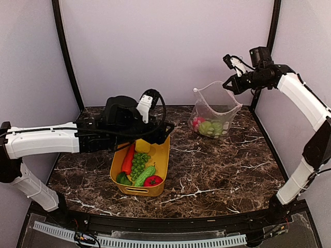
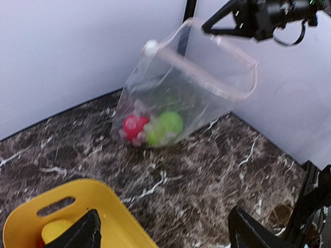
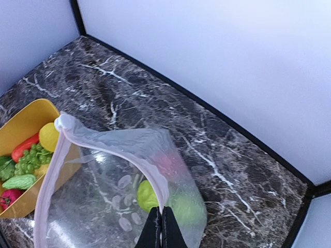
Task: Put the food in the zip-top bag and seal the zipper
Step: Place the fake fruit in the zipper food storage bag, then pick up the fake fruit from the bin.
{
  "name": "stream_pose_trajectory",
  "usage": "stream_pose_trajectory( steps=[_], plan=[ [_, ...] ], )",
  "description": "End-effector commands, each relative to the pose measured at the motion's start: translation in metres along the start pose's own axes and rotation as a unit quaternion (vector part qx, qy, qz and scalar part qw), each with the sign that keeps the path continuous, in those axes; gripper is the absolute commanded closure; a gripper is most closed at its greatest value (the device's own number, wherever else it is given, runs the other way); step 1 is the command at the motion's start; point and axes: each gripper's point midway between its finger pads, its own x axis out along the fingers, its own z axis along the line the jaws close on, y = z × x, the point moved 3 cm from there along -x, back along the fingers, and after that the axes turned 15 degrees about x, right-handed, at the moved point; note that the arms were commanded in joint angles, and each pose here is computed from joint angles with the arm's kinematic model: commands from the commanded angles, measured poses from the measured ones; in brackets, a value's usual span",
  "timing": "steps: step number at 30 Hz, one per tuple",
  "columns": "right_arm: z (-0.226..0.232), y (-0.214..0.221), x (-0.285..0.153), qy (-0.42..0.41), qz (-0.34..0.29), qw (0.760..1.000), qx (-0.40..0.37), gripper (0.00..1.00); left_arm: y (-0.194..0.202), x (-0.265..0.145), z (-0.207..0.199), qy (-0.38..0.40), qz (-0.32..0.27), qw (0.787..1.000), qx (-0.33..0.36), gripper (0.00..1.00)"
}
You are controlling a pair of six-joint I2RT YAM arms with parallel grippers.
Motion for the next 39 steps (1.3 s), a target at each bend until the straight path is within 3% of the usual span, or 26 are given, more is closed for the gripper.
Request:
stream_pose_trajectory(
  steps=[1,4,17,24,32,39],
  plan=[
    [-0.003,0.007,0.016,-0.024,0.022,0.999,0.016,1.0,0.085,-0.023,0.029,-0.07,0.167,0.983,-0.004,0.15],
    [0.015,0.025,0.025,-0.064,0.041,0.997,0.022,1.0,0.112,-0.036,0.042,-0.092,0.22,0.971,-0.033,0.16],
    [0.029,0.04,0.018,-0.089,0.051,0.995,0.008,1.0,0.161,-0.07,0.058,-0.079,0.327,0.937,-0.094,0.25],
    [0.037,0.045,0.013,-0.111,0.047,0.993,0.006,1.0,0.164,-0.061,0.069,-0.096,0.348,0.927,-0.099,0.32],
    [0.042,0.061,0.01,-0.125,0.045,0.991,-0.003,1.0,0.168,-0.031,0.067,-0.08,0.384,0.915,-0.094,0.26],
    [0.047,0.066,0.001,-0.132,0.033,0.991,-0.008,1.0,0.191,-0.016,0.065,-0.082,0.435,0.893,-0.082,0.44]
  ],
)
